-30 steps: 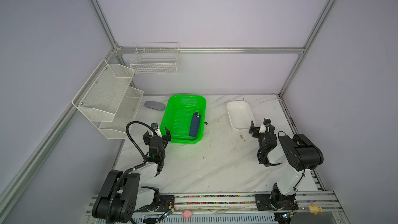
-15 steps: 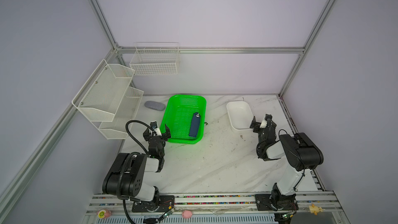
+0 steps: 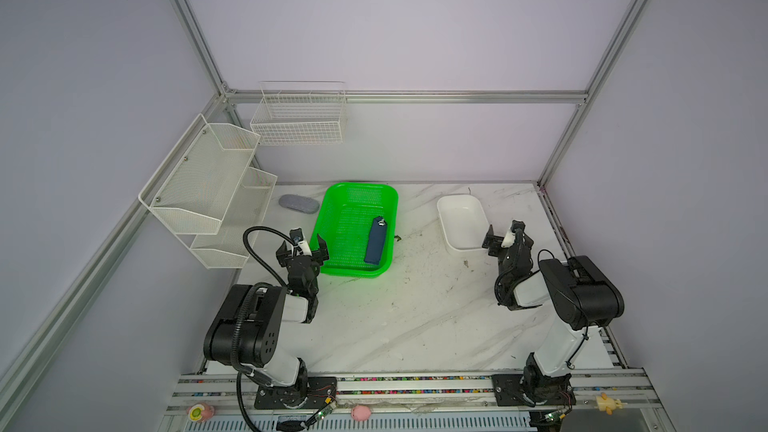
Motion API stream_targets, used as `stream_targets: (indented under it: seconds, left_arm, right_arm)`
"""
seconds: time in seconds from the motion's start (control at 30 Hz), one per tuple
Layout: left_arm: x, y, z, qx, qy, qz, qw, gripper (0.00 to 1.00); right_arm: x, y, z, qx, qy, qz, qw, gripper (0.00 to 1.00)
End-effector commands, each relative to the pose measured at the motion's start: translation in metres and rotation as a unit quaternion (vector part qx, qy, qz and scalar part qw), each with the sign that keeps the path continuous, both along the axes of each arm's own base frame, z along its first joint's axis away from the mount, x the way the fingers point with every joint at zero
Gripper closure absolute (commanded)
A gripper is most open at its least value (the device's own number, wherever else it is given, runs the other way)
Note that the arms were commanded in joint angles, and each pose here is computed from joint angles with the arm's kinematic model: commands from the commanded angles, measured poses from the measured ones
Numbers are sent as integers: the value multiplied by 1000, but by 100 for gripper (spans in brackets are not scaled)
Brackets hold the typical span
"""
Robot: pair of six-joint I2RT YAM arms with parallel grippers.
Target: Place the utensils on the paper napkin and roll it up
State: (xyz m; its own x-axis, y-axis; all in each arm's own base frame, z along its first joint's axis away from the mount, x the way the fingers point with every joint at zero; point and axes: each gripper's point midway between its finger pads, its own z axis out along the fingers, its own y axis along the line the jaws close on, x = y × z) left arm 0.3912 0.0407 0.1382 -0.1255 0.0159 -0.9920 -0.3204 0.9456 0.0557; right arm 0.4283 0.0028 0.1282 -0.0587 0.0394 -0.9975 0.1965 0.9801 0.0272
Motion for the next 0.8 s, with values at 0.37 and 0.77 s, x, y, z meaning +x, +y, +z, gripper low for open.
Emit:
stream_targets:
  seconds: [0.37, 0.77]
  left_arm:
    - [1, 7, -21, 7, 50, 15, 999, 1]
    - [2, 7, -21, 6, 49, 15, 999, 1]
  right_arm:
    - [3, 0, 10, 2, -17, -4, 1000, 3]
    - [4, 0, 9, 5, -14, -3, 1000, 3]
